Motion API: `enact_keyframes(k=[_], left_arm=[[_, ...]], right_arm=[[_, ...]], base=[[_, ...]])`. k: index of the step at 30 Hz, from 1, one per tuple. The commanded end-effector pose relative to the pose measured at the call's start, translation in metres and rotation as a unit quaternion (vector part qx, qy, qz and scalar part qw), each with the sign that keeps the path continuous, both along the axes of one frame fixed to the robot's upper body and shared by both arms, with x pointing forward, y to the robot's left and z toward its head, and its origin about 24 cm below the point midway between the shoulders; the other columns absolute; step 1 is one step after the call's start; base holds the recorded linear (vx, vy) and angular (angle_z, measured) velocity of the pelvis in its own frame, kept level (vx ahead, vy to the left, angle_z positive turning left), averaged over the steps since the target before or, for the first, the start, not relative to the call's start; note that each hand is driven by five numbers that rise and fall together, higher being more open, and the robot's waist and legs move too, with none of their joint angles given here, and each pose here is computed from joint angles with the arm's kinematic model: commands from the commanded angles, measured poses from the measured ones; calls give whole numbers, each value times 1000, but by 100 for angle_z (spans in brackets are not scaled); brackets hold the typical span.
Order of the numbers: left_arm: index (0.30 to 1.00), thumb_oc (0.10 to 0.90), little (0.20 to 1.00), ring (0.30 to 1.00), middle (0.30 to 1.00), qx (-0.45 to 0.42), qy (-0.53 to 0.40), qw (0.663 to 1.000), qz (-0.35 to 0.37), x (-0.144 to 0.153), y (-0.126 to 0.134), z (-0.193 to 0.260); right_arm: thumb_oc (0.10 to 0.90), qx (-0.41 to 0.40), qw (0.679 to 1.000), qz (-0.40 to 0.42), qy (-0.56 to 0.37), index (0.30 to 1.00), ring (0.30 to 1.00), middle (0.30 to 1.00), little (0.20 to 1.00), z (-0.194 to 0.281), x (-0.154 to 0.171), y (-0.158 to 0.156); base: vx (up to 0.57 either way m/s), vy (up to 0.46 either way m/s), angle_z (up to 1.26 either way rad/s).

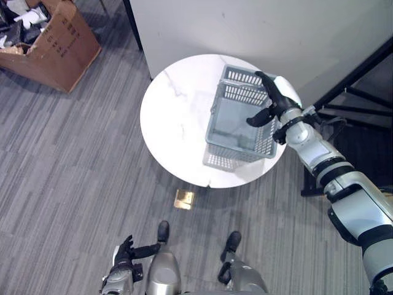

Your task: Get the vegetables into the basket

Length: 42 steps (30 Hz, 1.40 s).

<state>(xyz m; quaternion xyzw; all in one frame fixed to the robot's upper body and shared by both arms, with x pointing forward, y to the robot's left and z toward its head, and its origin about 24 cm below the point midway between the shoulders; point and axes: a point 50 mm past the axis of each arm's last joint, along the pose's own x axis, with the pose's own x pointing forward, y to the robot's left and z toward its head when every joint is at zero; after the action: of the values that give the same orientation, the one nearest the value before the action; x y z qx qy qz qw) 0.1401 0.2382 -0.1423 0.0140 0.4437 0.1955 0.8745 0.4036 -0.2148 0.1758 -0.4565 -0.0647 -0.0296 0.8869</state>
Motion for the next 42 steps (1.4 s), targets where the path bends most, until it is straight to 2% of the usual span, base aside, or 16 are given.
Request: enact_keyframes(k=[1,9,16,18,22,23,24,33,42], left_arm=[[1000,900,1000,1000,1000,38,37,998,-21,-13,11,-3],[1000,900,1000,1000,1000,39,28,998,-34,-5,6,-1],[1000,900,1000,1000,1000,39,16,998,-46,4,5,2],[1000,900,1000,1000,1000,36,13,998,-47,5,3,2],[1000,900,1000,1000,1000,33,11,998,-54,7,2,3],[1000,900,1000,1000,1000,33,10,998,-54,8,2,3],[1000,900,1000,1000,1000,33,8,998,-56,9,1,3],[1000,900,1000,1000,1000,29,4,998,-62,12,0,4],[1000,900,1000,1000,1000,27,14,997,-67,9,-3,2]], right_arm=[[900,4,987,9,-160,1000,1000,1000,1000,98,7,13],[900,-26,982,-28,-186,1000,1000,1000,1000,119,5,-3],[900,-85,979,-66,-174,1000,1000,1000,1000,124,5,-20],[900,-67,979,-73,-176,1000,1000,1000,1000,124,4,-23],[900,-80,976,-110,-169,1000,1000,1000,1000,125,1,-43],[559,-82,975,-115,-171,522,522,522,522,126,0,-46],[400,-82,974,-124,-172,300,300,300,300,126,-2,-51],[400,-67,970,-173,-158,300,300,300,300,123,-11,-83],[400,-67,981,-150,-107,300,300,300,300,87,-3,-70]], base=[[0,0,0],[7,0,3],[8,-5,3],[0,0,0],[5,-5,4],[6,-14,16],[5,-10,14],[-1,-2,1],[0,0,0]])
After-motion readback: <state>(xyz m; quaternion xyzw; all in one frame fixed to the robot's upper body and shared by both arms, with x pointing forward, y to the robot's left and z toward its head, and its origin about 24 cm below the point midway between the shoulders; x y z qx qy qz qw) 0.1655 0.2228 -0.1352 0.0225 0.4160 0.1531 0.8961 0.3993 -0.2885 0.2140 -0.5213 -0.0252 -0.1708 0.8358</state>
